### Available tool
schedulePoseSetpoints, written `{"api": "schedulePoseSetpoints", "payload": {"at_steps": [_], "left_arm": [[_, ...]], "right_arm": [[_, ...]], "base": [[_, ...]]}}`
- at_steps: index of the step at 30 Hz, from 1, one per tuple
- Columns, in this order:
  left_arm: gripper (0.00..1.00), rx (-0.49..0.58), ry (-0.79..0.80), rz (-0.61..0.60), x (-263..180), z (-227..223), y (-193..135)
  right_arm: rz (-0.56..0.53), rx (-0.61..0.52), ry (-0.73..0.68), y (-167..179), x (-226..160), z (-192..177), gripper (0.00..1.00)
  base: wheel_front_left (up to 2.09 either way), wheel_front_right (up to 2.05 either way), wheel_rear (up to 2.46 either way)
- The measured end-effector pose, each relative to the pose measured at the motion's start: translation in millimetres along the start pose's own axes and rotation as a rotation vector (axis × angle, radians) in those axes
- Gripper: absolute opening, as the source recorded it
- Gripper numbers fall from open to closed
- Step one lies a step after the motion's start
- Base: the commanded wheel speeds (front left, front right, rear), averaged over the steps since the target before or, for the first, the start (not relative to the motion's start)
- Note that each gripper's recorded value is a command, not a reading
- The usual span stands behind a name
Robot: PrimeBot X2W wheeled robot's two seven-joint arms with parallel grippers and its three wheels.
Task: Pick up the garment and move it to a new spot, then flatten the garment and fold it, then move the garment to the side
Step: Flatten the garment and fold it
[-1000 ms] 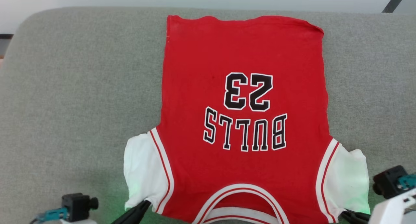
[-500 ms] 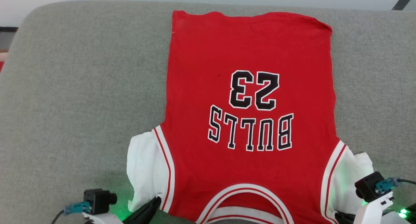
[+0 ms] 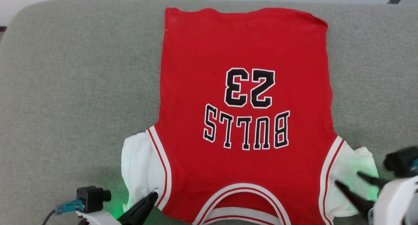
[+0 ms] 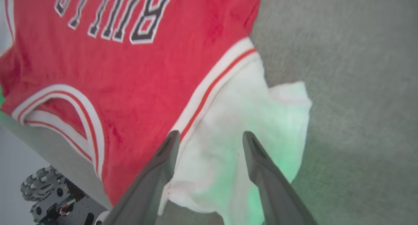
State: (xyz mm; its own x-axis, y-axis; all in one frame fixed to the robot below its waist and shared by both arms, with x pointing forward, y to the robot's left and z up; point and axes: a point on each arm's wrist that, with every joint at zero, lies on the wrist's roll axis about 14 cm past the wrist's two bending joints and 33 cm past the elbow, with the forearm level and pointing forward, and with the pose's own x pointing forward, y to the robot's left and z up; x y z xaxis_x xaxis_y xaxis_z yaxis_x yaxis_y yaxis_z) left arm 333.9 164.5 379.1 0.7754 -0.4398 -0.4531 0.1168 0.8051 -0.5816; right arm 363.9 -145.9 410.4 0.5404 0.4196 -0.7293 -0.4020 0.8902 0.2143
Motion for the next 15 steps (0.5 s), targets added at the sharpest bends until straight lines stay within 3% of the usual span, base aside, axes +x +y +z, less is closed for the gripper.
{"api": "schedulePoseSetpoints", "payload": {"at_steps": [5,8,15], "left_arm": [[0.0,0.003,-0.003,-0.019,4.5,4.0,-3.4],[0.0,0.012,-0.015,-0.038,10.3,10.9,-7.4],[0.0,0.033,-0.02,-0.067,23.3,19.0,-12.4]], "right_arm": [[-0.006,0.005,-0.093,-4.6,-18.6,47.7,1.0],[-0.053,-0.068,-0.129,-20.5,-22.3,85.5,1.0],[-0.128,-0.099,-0.17,-54.2,12.6,176.1,1.0]], "base": [[0.0,0.0,0.0],[0.0,0.0,0.0],[0.0,0.0,0.0]]}}
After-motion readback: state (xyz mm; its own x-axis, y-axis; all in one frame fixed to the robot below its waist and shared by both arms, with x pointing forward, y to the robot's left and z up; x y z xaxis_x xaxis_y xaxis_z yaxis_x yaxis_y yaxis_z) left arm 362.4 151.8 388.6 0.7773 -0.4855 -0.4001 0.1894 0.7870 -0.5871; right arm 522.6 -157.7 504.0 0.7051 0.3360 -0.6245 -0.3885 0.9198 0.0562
